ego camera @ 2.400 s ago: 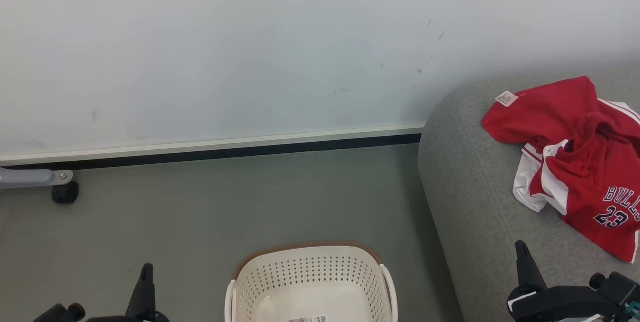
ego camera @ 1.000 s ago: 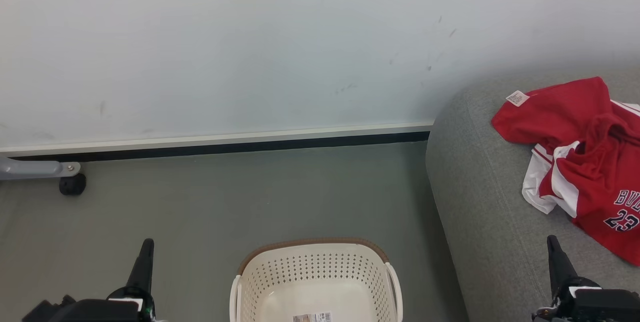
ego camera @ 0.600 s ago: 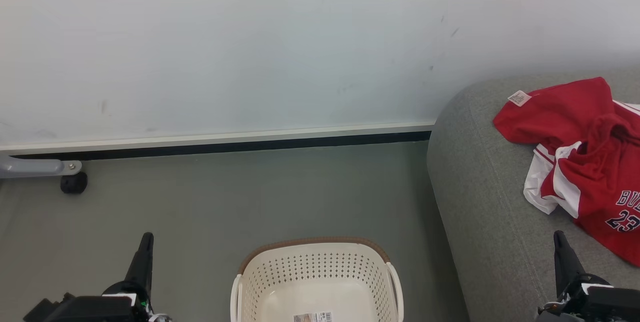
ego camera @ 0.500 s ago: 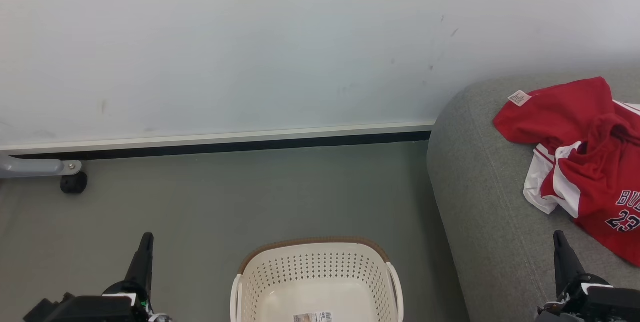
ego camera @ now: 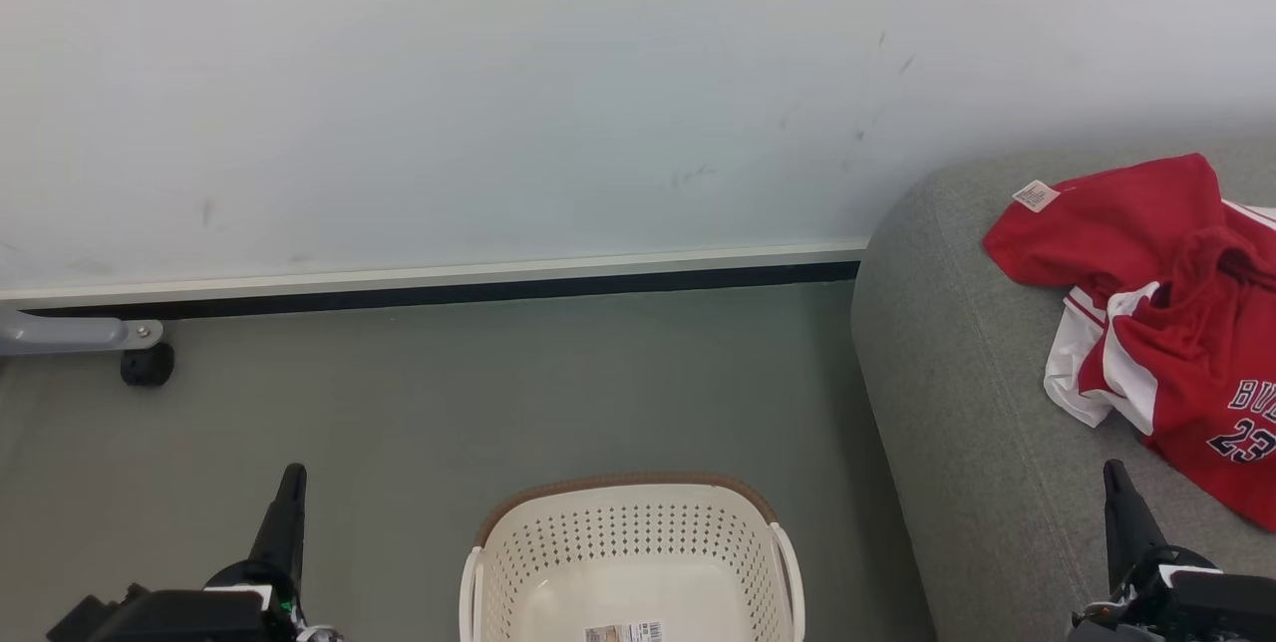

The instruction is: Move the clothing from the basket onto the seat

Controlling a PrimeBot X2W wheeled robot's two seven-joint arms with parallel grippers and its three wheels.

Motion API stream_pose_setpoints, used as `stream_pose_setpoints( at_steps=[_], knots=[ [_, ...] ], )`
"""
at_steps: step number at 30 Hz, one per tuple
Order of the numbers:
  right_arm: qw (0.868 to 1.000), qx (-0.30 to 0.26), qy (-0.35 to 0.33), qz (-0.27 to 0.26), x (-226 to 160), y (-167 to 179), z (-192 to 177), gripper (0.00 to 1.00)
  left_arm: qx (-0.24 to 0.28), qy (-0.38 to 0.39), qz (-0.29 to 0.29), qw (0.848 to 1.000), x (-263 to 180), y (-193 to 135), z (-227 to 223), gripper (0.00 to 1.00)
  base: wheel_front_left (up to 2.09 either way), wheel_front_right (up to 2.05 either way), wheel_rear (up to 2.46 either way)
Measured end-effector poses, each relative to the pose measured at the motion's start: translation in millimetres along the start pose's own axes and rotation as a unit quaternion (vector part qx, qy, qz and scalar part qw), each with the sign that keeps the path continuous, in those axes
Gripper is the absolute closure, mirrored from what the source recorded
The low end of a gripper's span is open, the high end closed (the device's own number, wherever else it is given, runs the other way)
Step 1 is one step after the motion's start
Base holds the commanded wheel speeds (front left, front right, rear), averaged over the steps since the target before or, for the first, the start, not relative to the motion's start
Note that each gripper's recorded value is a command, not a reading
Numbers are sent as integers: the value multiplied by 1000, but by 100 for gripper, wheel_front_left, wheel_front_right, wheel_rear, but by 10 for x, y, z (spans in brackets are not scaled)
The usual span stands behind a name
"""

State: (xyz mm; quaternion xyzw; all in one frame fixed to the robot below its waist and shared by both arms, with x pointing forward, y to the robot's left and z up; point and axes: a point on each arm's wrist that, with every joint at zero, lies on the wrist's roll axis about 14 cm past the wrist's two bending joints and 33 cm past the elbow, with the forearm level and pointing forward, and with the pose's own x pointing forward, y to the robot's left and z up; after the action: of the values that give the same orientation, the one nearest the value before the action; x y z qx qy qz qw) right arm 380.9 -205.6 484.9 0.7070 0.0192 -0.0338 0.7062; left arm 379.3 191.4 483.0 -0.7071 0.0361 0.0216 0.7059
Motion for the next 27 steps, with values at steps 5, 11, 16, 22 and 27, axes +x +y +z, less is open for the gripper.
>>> stream_pose_setpoints(
  at_steps=[5, 11, 16, 22, 27],
  knots=[
    [1000, 0, 0, 0, 0, 0, -1, 100, 0, 0, 0, 1000, 0, 1, 0, 100, 0, 0, 0],
    [1000, 0, 0, 0, 0, 0, -1, 100, 0, 0, 0, 1000, 0, 1, 0, 100, 0, 0, 0],
    [1000, 0, 0, 0, 0, 0, -1, 100, 0, 0, 0, 1000, 0, 1, 0, 100, 0, 0, 0],
    [1000, 1, 0, 0, 0, -1, -1, 100, 0, 0, 0, 1000, 0, 3, 0, 100, 0, 0, 0],
    [1000, 1, 0, 0, 0, 0, -1, 100, 0, 0, 0, 1000, 0, 2, 0, 100, 0, 0, 0]
  ],
)
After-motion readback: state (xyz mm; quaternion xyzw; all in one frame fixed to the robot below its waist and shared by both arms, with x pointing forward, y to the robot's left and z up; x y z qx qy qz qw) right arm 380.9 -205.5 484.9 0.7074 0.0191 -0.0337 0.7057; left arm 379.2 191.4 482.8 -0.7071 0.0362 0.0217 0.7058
